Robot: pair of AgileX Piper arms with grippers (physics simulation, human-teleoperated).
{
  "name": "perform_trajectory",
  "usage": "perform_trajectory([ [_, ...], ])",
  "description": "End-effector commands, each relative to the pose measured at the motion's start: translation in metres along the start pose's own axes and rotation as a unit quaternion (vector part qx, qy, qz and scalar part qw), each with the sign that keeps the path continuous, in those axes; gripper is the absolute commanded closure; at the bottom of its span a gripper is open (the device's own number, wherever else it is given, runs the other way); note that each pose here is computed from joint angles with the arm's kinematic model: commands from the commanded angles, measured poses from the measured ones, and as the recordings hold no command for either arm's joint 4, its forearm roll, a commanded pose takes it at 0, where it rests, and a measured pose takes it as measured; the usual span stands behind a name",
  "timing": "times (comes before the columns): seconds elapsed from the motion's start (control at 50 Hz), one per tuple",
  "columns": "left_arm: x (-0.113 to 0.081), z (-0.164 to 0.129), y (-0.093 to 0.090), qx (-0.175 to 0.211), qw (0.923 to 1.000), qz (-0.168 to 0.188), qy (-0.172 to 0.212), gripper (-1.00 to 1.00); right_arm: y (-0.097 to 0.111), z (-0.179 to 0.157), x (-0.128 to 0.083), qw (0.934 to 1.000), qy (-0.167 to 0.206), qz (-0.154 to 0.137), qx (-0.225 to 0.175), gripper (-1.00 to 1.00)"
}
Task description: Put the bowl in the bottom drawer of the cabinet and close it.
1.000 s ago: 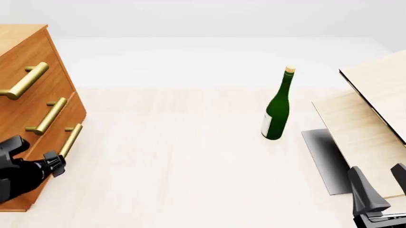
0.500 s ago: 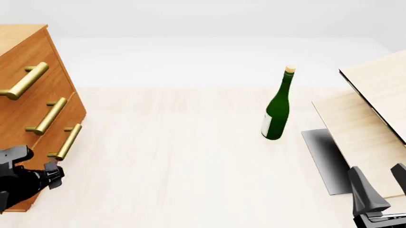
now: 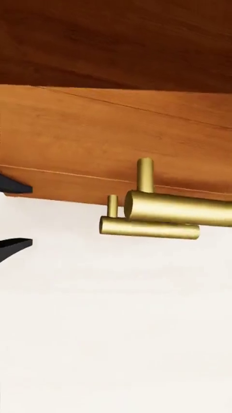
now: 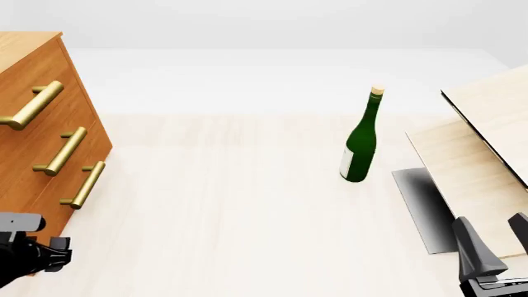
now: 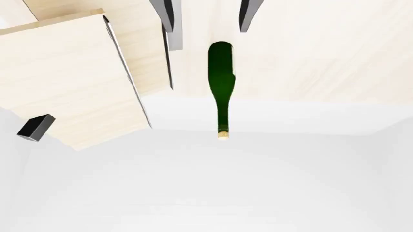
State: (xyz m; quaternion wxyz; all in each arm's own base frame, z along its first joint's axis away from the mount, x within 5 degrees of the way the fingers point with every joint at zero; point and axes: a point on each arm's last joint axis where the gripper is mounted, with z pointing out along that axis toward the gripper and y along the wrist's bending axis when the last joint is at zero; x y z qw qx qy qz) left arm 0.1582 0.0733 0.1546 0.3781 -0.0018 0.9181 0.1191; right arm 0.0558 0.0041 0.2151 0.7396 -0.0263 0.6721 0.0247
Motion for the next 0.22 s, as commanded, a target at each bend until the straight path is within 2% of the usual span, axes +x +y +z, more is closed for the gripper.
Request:
perform_trajectory([
  [0.02, 0.0213, 0.0079, 0.0636, -0.155, 0.8842, -0.435, 0.070, -1.00, 0.0000, 0.0000, 0.0000, 1.0000, 0.000, 0.000, 0.000, -1.00],
  [0.14, 0.0208, 0.0092, 0.0636, -0.154, 0.8833, -0.437, 0.070, -1.00, 0.0000, 0.0000, 0.0000, 1.0000, 0.000, 0.000, 0.000, -1.00],
  [0.22, 0.0170, 0.0119, 0.0583, -0.143, 0.8880, -0.432, 0.069, -1.00, 0.0000, 0.0000, 0.0000, 1.0000, 0.000, 0.000, 0.000, -1.00],
])
